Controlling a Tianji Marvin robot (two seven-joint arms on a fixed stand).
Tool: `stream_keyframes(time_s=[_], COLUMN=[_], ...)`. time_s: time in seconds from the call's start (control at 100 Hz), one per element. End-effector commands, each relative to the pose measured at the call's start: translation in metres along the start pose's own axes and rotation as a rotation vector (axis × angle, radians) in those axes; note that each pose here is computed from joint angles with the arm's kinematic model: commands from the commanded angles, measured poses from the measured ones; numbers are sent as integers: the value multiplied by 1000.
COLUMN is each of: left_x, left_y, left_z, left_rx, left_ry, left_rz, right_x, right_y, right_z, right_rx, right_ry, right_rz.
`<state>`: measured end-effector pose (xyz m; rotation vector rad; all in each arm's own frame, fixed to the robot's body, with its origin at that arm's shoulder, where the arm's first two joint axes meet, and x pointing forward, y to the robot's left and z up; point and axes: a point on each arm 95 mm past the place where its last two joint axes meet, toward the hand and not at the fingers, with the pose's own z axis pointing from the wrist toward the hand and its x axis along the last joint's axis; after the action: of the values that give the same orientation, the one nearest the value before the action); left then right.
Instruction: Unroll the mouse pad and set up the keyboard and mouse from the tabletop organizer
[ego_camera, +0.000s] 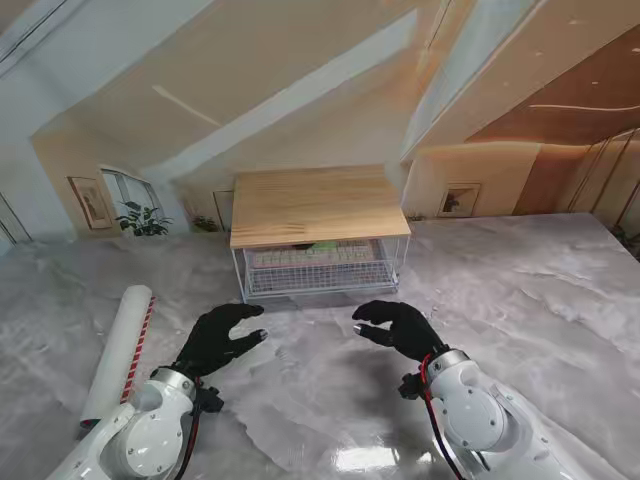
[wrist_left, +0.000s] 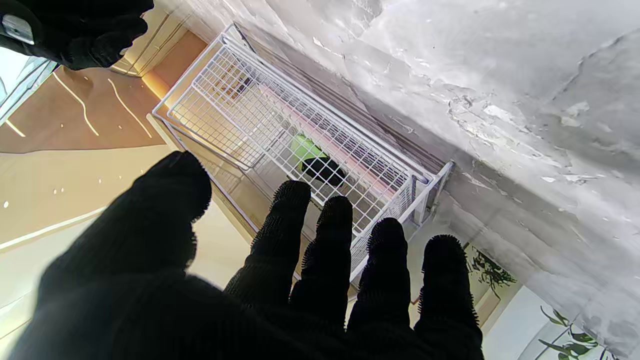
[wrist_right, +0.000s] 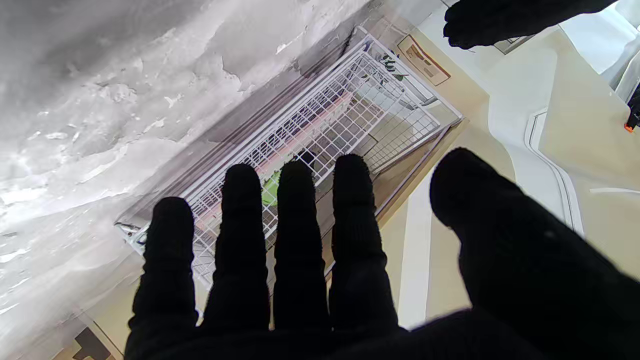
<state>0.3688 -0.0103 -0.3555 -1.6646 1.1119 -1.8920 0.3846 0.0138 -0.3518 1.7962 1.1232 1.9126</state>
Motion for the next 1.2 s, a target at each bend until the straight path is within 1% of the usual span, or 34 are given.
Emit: stream_keyframes(time_s=[0.0, 0.43, 0.53, 0.66, 0.78, 0.92, 1.1, 1.19], left_x=[2, 1, 1, 1, -2, -6, -18, -25], left_y=[3, 2, -2, -14, -28, -44, -63, -70], left_z=[1, -2, -4, -11, -19, -28, -38, -43], left_rx=[-23, -30, -17, 11, 42, 111, 186, 225], left_ry=[2, 3, 14, 29, 42, 35, -24, -65], left_rz=[-4, -8, 5, 37, 96, 173, 322, 388], right_x=[0, 1, 1, 1, 1, 1, 3, 3], right_y=[-5, -7, -6, -5, -4, -6, -9, -10], right_z=[-2, -3, -3, -3, -3, -1, 2, 4], right_rx=[17, 11, 13, 12, 9, 15, 26, 33], right_ry=[-4, -3, -1, 2, 5, 7, 13, 15], right_rz=[1, 3, 2, -2, 0, 9, 20, 23])
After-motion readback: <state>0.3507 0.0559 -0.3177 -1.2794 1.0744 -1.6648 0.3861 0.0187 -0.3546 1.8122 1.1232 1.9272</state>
